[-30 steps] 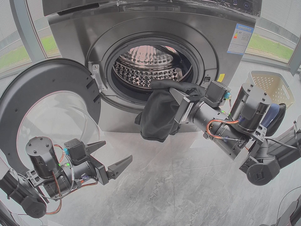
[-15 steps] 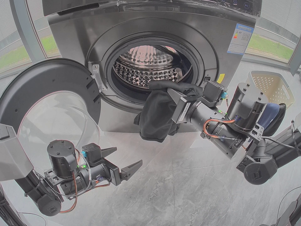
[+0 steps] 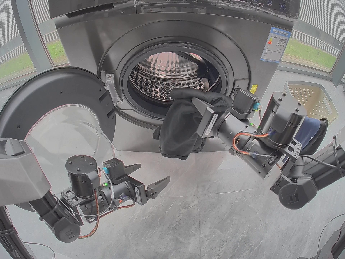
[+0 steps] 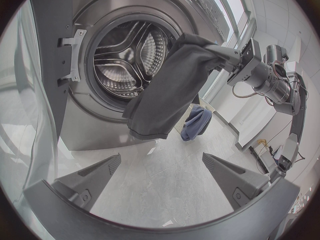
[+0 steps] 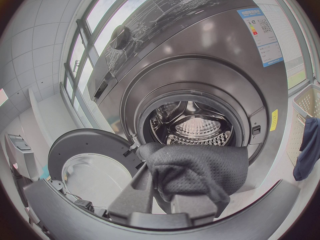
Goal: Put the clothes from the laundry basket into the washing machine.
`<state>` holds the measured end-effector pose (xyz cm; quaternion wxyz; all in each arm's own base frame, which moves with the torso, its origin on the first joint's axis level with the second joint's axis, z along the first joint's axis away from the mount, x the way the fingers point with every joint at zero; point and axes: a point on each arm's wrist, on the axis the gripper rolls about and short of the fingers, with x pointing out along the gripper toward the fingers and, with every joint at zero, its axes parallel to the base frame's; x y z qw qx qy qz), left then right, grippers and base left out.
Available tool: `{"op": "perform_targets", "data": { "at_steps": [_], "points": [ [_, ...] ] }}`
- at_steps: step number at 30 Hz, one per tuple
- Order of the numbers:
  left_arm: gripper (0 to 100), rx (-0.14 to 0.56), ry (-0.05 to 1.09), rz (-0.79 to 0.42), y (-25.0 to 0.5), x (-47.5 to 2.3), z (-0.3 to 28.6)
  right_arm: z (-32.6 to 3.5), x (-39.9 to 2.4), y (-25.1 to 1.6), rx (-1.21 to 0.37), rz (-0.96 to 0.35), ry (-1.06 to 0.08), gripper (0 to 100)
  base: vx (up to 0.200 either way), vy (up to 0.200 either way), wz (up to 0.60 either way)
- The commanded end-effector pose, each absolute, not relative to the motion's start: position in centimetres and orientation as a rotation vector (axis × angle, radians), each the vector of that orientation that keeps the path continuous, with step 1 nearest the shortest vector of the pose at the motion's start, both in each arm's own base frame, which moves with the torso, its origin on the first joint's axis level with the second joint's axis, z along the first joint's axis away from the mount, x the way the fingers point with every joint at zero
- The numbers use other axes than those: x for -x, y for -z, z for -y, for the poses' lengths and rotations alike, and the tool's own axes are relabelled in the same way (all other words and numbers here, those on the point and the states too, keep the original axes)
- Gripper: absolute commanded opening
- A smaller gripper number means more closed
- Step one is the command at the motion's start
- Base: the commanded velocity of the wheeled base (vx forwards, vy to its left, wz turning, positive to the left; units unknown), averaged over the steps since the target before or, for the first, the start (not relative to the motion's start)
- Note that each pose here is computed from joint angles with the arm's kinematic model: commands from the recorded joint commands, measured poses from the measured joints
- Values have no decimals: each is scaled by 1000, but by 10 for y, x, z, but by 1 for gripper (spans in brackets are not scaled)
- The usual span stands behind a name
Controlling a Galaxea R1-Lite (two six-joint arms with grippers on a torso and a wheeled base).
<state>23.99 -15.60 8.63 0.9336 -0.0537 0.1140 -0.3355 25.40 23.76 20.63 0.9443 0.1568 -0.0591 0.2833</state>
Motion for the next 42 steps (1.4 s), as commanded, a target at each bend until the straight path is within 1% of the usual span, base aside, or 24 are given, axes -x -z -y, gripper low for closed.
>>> {"op": "perform_targets", "data": {
  "at_steps": [1,4,14,19,29,33,37,42],
  "points": [
    [100,115,687,-252,-79,-247,161,-238,-255,-207,-325,128,-577,0,0,0,0],
    [100,137,685,-251,-79,-250,163,-238,-255,-206,-327,126,-577,0,0,0,0],
    [100,147,673,-225,-79,-265,167,-241,-250,-204,-324,115,-590,0,0,0,0],
    [100,158,696,-222,-79,-270,169,-242,-248,-204,-323,111,-597,0,0,0,0],
    [100,159,694,-213,-66,-289,179,-246,-242,-202,-320,103,-618,0,0,0,0],
    [100,164,689,-188,-61,-298,182,-247,-240,-202,-321,103,-623,0,0,0,0],
    [100,171,670,-139,-56,-312,181,-247,-239,-200,-318,96,-623,0,0,0,0],
    [100,173,667,-137,-53,-315,181,-247,-239,-199,-317,95,-623,0,0,0,0]
  ]
}}
